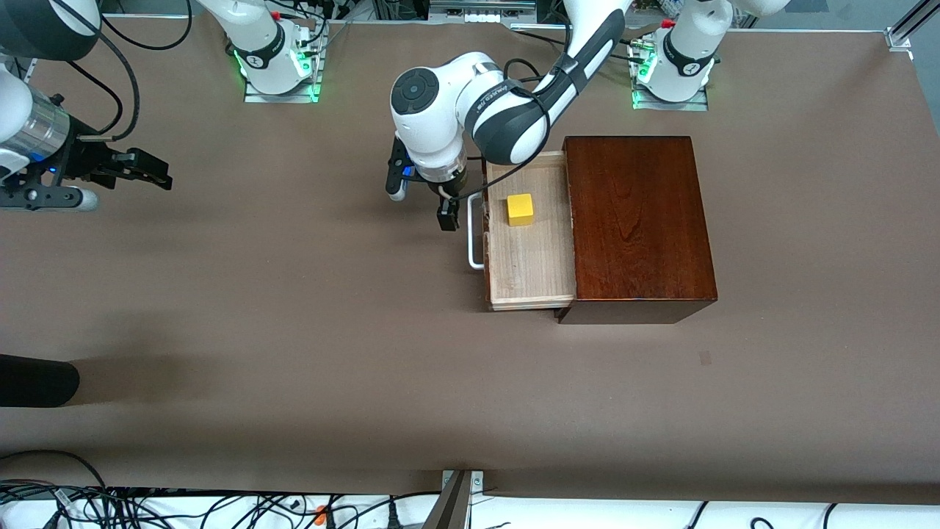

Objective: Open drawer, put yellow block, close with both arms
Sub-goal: 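Withdraw the right gripper while the left gripper moves to the drawer front, then push the drawer shut into the box with the left gripper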

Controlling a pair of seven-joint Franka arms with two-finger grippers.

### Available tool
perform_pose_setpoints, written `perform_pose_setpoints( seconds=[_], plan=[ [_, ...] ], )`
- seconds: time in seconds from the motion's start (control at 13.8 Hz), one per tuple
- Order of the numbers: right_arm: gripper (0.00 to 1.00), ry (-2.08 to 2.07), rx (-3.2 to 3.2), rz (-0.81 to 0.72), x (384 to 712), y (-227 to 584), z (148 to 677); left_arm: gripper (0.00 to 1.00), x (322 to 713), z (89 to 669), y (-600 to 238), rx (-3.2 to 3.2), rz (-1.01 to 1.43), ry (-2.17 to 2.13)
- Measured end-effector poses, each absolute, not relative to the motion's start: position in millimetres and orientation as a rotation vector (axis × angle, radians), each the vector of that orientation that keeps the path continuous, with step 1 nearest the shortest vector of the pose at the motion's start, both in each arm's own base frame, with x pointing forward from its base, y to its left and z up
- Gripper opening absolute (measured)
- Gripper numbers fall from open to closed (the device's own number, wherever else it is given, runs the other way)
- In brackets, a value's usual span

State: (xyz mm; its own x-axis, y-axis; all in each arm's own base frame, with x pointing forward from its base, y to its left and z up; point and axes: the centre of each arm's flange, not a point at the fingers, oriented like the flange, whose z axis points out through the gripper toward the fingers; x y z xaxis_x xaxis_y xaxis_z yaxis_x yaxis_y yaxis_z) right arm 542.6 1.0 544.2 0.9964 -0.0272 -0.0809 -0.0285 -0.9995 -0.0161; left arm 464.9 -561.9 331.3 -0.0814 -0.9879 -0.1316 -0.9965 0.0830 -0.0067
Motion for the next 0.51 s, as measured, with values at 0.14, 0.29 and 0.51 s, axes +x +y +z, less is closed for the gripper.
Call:
perform_pose_setpoints(
  seconds=[0.14,0.29,0.51],
  plan=[
    [1.00,0.068,-3.123,0.062,540,-7,559,1.00,467,328,-560,-2.049,0.140,2.227],
    [1.00,0.070,-3.125,0.024,535,-8,573,1.00,469,320,-555,-2.040,0.173,2.213],
    [1.00,0.093,-3.123,0.034,532,-10,575,1.00,472,313,-545,-2.015,0.246,2.182]
  ],
)
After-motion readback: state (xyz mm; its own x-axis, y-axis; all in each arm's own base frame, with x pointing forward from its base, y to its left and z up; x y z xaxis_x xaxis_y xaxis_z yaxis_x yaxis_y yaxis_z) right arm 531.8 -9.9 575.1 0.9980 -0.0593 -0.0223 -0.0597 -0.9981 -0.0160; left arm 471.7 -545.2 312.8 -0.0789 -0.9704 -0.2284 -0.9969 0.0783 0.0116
